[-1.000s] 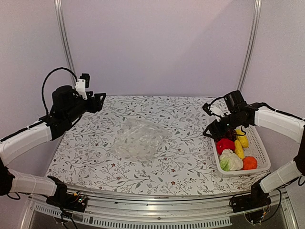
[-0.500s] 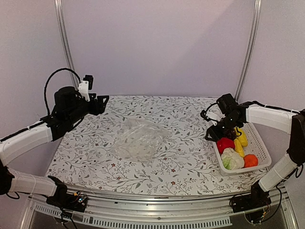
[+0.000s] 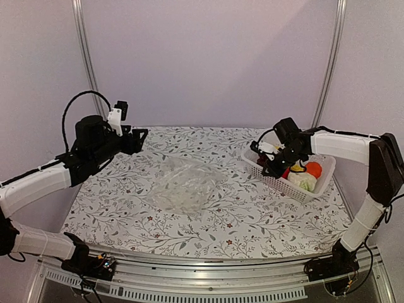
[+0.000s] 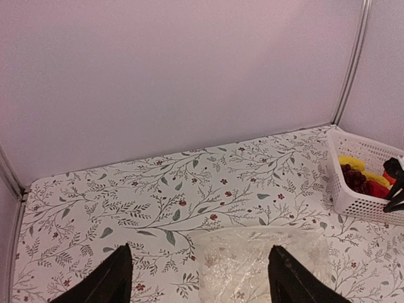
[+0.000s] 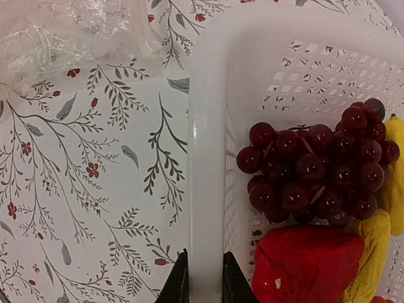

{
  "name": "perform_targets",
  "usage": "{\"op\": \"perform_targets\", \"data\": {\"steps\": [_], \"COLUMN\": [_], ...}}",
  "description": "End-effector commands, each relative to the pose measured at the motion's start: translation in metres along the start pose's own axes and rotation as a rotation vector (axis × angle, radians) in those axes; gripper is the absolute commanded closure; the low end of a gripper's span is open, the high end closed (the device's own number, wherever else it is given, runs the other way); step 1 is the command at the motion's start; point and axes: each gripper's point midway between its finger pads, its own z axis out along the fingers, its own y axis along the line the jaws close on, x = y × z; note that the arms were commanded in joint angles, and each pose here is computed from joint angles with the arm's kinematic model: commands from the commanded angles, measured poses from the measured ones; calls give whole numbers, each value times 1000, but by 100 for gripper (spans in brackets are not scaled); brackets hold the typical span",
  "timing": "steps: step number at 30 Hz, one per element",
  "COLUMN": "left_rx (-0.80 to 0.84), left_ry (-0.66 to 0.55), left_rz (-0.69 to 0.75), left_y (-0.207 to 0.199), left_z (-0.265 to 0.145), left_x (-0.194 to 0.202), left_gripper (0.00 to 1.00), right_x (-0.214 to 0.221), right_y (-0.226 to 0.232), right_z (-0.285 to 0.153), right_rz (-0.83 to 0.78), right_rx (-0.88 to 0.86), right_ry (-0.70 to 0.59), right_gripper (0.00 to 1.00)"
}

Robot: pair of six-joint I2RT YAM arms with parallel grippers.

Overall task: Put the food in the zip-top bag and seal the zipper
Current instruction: Adjust the bin at the center of the board.

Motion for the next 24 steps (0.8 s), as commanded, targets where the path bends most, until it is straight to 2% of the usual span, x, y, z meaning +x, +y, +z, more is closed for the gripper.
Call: {"op": "perform_targets", "data": {"steps": [1,6,12,16,19,20,22,24], "left_rx": [43,95,155,186,233,236,240,246], "left_ry": [24,65,231,329,422,452,517,576], "left_rz": [27,27,90,5,-49,-51,-46,-32], "left_y": [-13,-27,-86,-116,-136,-142,-158,-175], "left_z": [6,10,9,9,15,17,23,27], "left_x": [2,12,44,66,89,97,114,127], "left_gripper": [27,27,24,22,21,20,17,16], "right_x": [0,-2,-3,19,32,34,32,22], "right_y": [8,8,30,56,56,54,51,55], "right_z": [12,14,-2,-6,-6,-6,-10,-23], "right_rz": [-128,-203,-254,-375,-405,-410,-412,-389], "right_rx": [-39,-37,-115,-133,-108,-95,-75,-95], "right_ry": [-3,-15,-70,-46,-25,-17,-16,-46], "right_gripper": [97,98,100,100,99,94,74,60]}}
